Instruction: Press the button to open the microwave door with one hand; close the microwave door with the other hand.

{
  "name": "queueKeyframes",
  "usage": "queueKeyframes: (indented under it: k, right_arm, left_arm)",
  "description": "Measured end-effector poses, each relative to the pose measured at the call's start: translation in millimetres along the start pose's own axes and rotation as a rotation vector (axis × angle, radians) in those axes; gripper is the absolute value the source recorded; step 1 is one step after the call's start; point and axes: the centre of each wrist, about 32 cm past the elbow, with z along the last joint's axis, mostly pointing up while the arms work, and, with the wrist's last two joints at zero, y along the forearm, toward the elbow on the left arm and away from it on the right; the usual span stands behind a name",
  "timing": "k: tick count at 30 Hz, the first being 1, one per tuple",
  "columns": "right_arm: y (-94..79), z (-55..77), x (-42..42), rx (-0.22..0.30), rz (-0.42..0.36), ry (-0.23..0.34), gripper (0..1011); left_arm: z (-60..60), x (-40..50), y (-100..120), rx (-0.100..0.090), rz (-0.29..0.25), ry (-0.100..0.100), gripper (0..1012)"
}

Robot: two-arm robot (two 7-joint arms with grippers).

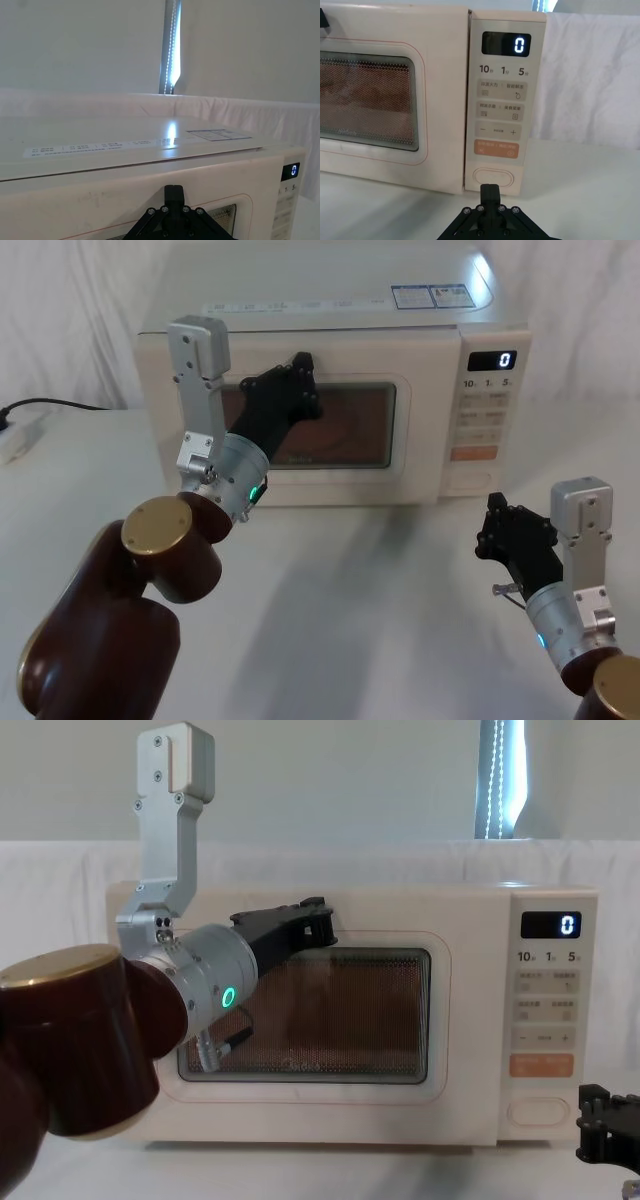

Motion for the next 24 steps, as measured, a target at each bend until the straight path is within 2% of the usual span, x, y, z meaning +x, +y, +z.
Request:
queueKeyframes:
  k: [24]
  right_arm:
    - [0.0,0.0,0.0,0.000,0.000,0.000,0]
  left_arm:
    - [-1.6,1.6,-5.7,0.005,-0.009,0.003,0]
